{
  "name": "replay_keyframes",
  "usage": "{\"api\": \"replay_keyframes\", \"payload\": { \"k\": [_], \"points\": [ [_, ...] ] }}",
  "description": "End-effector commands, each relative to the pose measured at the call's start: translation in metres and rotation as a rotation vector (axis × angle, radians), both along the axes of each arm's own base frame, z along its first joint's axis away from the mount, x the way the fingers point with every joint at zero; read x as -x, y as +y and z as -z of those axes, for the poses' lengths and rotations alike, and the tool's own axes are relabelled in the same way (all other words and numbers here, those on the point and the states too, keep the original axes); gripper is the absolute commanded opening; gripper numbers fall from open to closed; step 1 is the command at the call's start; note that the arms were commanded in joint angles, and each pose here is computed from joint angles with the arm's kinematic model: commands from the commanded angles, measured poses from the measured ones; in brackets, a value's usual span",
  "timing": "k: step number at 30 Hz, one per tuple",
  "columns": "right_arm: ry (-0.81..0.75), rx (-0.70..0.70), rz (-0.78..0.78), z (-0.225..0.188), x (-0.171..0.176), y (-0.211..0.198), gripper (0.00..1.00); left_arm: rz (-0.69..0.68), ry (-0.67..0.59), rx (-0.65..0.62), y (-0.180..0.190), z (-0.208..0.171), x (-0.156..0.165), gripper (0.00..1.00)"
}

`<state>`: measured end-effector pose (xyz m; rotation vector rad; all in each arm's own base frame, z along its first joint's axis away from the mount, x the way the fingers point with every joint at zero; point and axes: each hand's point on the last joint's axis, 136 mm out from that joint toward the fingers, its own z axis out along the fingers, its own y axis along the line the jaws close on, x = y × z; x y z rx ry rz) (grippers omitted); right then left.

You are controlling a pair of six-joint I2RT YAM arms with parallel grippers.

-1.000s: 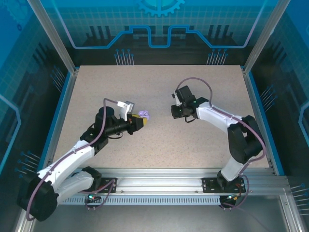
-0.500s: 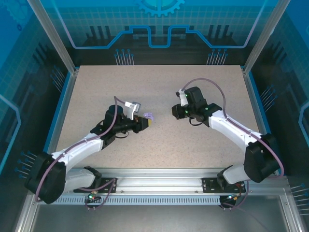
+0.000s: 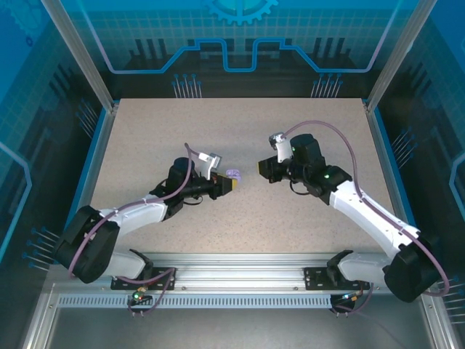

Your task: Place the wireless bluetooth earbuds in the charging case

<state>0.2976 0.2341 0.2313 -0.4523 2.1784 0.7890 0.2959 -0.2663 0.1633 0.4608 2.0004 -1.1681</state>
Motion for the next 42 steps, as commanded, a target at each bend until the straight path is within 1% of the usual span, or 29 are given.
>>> {"api": "replay_keyframes", "payload": {
  "k": [1, 8, 15, 21, 28, 42],
  "points": [
    [-0.067, -0.034, -0.063, -0.019, 0.012, 0.011, 0.16, 0.110, -0.233, 0.054, -0.013, -0.033, 0.009, 0.18],
    [-0.150, -0.058, -0.115, -0.044, 0.025, 0.023, 0.16, 0.209, -0.374, 0.037, -0.023, -0.049, 0.021, 0.17],
    [-0.204, -0.036, -0.164, -0.057, 0.035, 0.035, 0.16, 0.249, -0.420, 0.027, -0.028, -0.057, 0.026, 0.17],
    [-0.229, -0.001, -0.177, -0.058, 0.038, 0.041, 0.16, 0.270, -0.433, 0.019, -0.029, -0.066, 0.028, 0.17],
    [-0.249, 0.050, -0.155, -0.055, 0.035, 0.042, 0.16, 0.300, -0.441, 0.024, -0.031, -0.076, 0.033, 0.17],
    [-0.275, 0.124, -0.150, -0.051, 0.033, 0.047, 0.16, 0.319, -0.433, 0.025, -0.032, -0.083, 0.038, 0.18]
  ]
}}
